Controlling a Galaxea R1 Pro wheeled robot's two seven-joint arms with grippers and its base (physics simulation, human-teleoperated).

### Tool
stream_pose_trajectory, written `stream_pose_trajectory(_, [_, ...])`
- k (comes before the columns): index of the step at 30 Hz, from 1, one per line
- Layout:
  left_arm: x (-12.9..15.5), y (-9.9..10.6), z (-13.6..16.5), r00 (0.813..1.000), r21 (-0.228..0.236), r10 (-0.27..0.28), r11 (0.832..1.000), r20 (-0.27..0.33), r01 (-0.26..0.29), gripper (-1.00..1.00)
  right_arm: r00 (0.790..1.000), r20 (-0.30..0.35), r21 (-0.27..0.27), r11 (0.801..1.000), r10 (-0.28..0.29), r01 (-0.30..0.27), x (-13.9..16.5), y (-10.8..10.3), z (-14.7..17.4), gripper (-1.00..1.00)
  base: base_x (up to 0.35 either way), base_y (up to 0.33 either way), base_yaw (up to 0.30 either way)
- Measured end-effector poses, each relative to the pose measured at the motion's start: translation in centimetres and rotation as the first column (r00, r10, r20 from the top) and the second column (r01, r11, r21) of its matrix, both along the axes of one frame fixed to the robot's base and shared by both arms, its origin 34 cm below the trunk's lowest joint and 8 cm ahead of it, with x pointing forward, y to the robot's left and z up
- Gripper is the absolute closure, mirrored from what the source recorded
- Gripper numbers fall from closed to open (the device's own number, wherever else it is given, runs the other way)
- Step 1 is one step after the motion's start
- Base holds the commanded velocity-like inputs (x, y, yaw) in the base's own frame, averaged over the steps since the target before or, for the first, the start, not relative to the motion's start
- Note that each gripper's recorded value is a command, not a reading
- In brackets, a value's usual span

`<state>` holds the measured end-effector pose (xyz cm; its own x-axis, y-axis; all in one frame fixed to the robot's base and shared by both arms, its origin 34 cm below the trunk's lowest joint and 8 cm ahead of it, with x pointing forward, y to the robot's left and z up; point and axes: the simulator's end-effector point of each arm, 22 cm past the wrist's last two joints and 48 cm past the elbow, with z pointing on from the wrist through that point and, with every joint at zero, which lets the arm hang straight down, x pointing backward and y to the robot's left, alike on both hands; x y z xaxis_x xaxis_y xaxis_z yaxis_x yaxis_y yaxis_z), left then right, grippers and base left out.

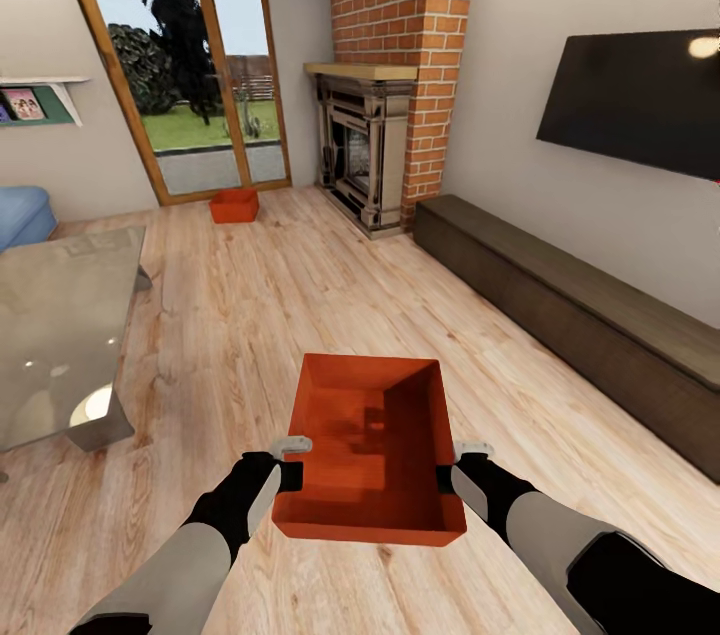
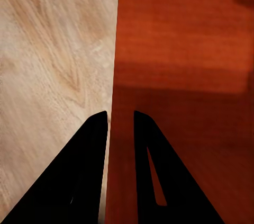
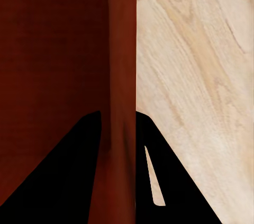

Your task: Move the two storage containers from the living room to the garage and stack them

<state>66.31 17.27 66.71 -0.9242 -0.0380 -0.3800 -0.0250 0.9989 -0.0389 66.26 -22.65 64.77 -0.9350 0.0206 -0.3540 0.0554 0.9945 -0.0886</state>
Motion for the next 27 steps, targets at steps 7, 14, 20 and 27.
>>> stream_pose_trajectory(7, [0.1, 0.0, 1.4, 1.000, 0.001, -0.001, 1.000, 0.007, 0.001, 1.00, 1.000, 0.007, 0.001, 1.000, -0.001, 0.001, 0.1, 0.0, 1.4, 1.00, 0.000, 0.000, 0.000])
stream_pose_trajectory(14, [0.2, 0.0, 2.9, 1.000, 0.001, -0.001, 1.000, 0.017, 0.001, 1.00, 1.000, 0.017, 0.000, 1.000, 0.000, 0.000, 0.2, 0.0, 2.8, 1.00, 0.000, 0.000, 0.000])
stream_pose_trajectory(20, [0.3, 0.0, 4.1, 1.000, 0.000, -0.001, 1.000, 0.026, 0.001, 1.00, 1.000, 0.026, 0.000, 1.000, 0.001, -0.001, 0.3, 0.0, 4.0, 1.00, 0.000, 0.000, 0.000])
stream_pose_trajectory(27, [0.3, 0.0, 5.4, 0.999, 0.002, -0.002, 1.000, 0.035, 0.002, 1.00, 0.999, 0.035, 0.001, 1.000, -0.001, 0.001, 0.3, 0.0, 5.4, 1.00, 0.000, 0.000, 0.000])
